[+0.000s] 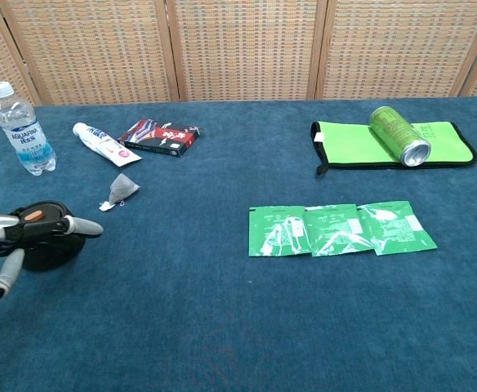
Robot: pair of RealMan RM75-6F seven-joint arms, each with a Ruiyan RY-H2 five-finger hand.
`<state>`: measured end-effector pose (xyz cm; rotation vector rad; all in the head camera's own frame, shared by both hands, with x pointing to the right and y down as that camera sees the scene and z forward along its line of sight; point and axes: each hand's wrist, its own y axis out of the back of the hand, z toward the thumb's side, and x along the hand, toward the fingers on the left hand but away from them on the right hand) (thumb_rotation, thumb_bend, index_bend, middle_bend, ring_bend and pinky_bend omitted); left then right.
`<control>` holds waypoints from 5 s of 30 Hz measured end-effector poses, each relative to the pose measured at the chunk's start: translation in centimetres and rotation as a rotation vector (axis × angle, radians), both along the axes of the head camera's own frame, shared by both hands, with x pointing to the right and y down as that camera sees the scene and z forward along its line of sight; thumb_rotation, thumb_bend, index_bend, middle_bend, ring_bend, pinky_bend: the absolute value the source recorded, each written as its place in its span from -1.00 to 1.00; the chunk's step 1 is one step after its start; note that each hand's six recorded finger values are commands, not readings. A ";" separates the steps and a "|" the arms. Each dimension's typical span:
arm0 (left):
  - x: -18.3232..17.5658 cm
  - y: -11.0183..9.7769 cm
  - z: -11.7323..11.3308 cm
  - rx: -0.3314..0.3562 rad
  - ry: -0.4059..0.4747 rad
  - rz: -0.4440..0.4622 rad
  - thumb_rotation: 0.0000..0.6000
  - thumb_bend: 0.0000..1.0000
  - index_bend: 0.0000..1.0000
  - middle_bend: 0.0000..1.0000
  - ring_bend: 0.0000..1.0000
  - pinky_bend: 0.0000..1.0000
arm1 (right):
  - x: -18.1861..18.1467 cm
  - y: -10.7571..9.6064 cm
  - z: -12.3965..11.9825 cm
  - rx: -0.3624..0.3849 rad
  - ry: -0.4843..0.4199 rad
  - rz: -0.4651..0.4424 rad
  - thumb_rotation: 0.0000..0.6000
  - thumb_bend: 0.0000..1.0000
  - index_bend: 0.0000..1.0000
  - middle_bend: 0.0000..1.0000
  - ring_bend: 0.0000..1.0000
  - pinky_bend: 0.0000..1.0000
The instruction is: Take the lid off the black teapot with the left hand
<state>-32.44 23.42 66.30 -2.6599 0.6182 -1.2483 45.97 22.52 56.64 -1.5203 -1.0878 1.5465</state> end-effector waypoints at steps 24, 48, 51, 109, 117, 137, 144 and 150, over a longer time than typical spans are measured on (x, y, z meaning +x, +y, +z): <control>-9.5 -4.1 -1.2 0.093 -0.106 -0.173 1.00 0.51 -1.00 -1.00 -1.00 -1.00 | -0.2 0.1 0.2 -0.011 0.000 0.001 1.00 -1.00 -1.00 -1.00 -1.00 -1.00; -10.4 -10.1 -0.6 0.244 -0.427 -0.280 1.00 0.18 -0.33 -1.00 -1.00 -1.00 | 0.2 -0.1 0.3 -0.023 -0.029 0.017 1.00 -1.00 -1.00 -1.00 -1.00 -1.00; -10.1 -9.8 0.3 0.216 -0.454 -0.272 1.00 0.15 -0.27 -1.00 -1.00 -1.00 | 0.3 -0.1 0.4 -0.026 -0.032 0.020 1.00 -1.00 -1.00 -1.00 -1.00 -1.00; -9.8 -10.6 3.7 0.235 -0.591 -0.280 1.00 -0.15 -0.12 -1.00 -1.00 -1.00 | 0.7 -0.3 0.8 -0.044 -0.055 0.034 1.00 -1.00 -1.00 -1.00 -1.00 -1.00; -9.7 -10.7 3.8 0.240 -0.589 -0.284 1.00 -0.15 -0.11 -1.00 -1.00 -1.00 | 0.8 -0.3 0.8 -0.046 -0.057 0.036 1.00 -1.00 -1.00 -1.00 -1.00 -1.00; -9.7 -10.6 3.7 0.258 -0.592 -0.283 1.00 -0.15 -0.11 -1.00 -1.00 -1.00 | 0.8 -0.3 0.8 -0.046 -0.062 0.040 1.00 -1.00 -1.00 -1.00 -1.00 -1.00; -9.4 -10.4 4.0 0.255 -0.593 -0.278 1.00 -0.15 0.03 -1.00 -1.00 -1.00 | 0.9 -0.4 0.7 -0.045 -0.063 0.042 1.00 -1.00 -1.00 -1.00 -1.00 -1.00; -9.3 -10.4 4.0 0.262 -0.600 -0.278 1.00 -0.15 0.16 -1.00 -1.00 -1.00 | 0.9 -0.4 0.6 -0.041 -0.064 0.042 1.00 -1.00 -1.00 -1.00 -1.00 -1.00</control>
